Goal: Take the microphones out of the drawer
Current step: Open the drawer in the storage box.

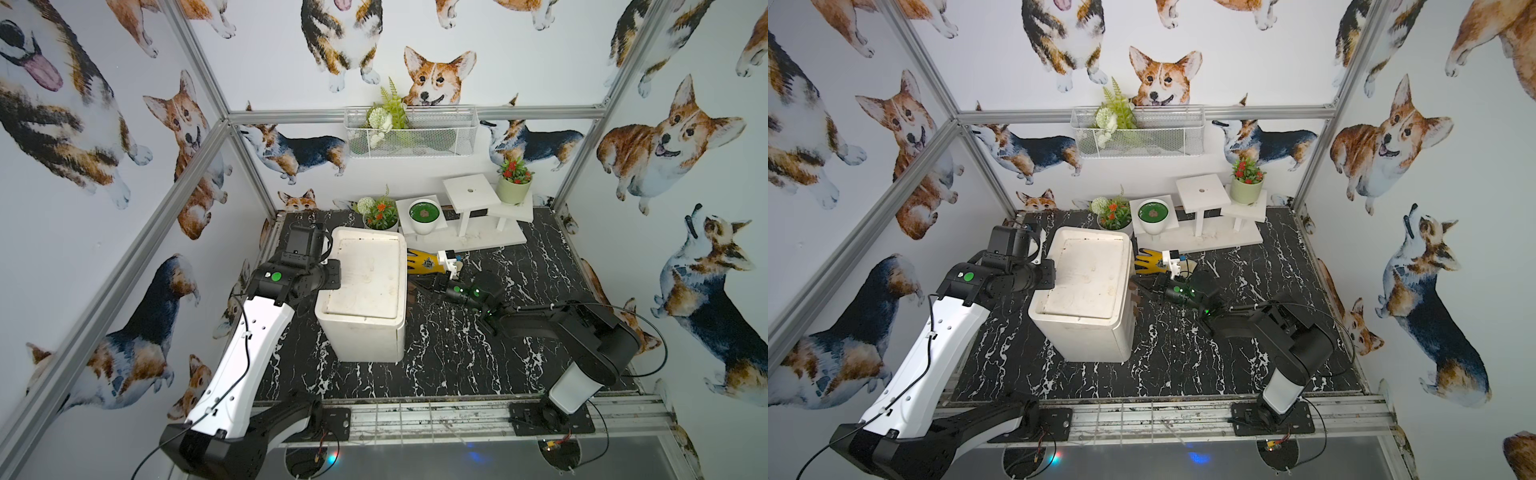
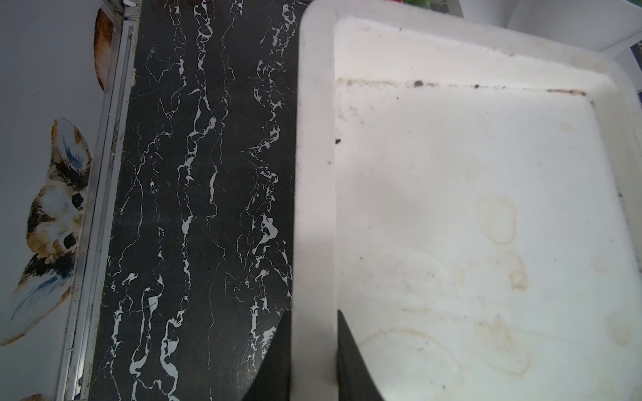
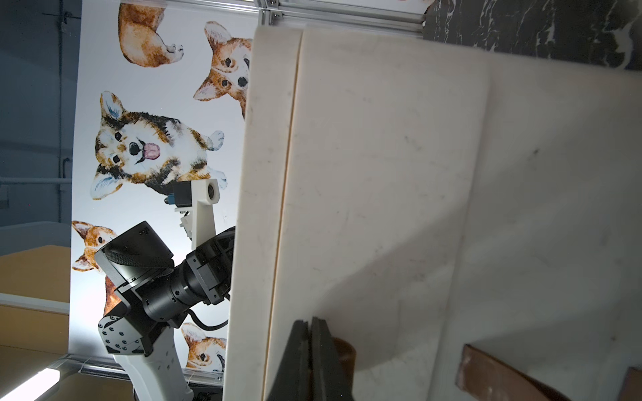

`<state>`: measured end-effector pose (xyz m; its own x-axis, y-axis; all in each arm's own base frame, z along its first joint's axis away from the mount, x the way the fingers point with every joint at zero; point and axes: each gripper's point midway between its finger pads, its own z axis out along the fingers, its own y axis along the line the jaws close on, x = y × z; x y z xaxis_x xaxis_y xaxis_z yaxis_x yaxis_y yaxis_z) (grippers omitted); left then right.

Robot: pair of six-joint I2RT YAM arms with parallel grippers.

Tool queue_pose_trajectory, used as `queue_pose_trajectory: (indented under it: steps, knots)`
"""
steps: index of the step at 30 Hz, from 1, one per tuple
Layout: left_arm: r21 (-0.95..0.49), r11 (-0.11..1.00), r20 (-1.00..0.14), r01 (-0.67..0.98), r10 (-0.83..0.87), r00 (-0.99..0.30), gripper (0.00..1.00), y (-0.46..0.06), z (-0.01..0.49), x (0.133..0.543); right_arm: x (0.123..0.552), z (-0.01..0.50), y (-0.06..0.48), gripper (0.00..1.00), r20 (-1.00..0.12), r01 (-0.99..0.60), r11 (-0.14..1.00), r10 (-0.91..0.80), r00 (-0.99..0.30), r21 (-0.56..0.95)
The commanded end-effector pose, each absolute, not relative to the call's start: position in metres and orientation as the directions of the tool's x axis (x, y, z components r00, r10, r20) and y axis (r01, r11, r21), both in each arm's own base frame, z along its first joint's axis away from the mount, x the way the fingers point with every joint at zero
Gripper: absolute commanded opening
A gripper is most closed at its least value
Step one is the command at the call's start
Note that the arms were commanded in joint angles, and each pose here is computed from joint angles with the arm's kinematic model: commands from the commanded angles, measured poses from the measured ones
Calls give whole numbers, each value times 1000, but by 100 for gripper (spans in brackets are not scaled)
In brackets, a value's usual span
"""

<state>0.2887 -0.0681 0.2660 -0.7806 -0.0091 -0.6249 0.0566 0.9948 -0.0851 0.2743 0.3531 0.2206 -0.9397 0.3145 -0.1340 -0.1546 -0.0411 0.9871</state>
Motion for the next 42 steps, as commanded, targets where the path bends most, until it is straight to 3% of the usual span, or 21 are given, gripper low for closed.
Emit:
queue_pose_trajectory:
  steps: [1,8,21,28,31,33,36,42]
  knots:
    - [-139,989,-635,59,-43,-772,0,-76,270,291,277,216,341,0,-142,-155,-13,338,-930,988]
    - [-134,990,-641,39,-57,-765,0,-73,271,293,280,210,303,0,-164,-147,73,397,-903,986]
    - [-127,991,-657,30,-62,-752,0,-71,276,297,263,194,215,0,-305,-70,444,483,-821,893]
    - [-138,990,-662,32,-68,-746,0,-73,278,299,260,192,195,1,-322,-38,498,498,-805,867]
    - [-137,990,-662,30,-69,-746,0,-72,277,299,259,195,195,30,-339,-46,524,478,-810,850]
    - [-137,990,-663,29,-70,-745,0,-72,278,299,260,198,193,43,-353,-49,544,470,-809,838]
    - [-136,990,-663,27,-71,-745,0,-72,277,298,260,204,188,51,-374,-43,579,465,-803,814]
    - [-143,989,-667,23,-79,-741,0,-72,276,298,254,218,168,57,-369,62,670,481,-795,740]
